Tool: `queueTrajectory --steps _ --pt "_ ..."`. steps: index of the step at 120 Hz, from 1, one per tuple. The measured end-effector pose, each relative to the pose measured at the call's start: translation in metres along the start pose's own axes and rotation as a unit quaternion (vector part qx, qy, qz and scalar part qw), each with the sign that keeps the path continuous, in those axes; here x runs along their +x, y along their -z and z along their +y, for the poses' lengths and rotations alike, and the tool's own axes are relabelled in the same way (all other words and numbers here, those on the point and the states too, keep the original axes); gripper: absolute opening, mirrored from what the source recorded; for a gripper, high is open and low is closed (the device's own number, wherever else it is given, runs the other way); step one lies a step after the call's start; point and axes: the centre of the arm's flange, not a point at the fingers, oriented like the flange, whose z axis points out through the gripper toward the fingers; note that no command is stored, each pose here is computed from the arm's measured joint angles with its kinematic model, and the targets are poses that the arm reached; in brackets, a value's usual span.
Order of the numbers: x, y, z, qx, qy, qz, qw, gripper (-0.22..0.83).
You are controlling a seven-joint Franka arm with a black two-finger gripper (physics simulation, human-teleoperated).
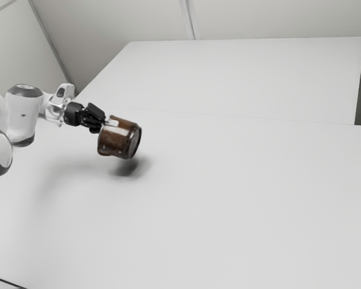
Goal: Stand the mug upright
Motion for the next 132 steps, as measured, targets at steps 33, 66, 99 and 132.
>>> queueTrajectory --steps 33,66,99,132 --pt "0.006 -0.015 0.055 0.238 -0.041 -0.105 0.965 -0.16" --pt "-0.002 -0.068 0.069 0.427 -0.055 -0.174 0.885 -0.16" --pt "-0.023 -0.105 0.049 0.510 -0.044 -0.173 0.841 -0.16" --pt "-0.034 -0.123 0.025 0.526 -0.003 -0.148 0.838 -0.01"
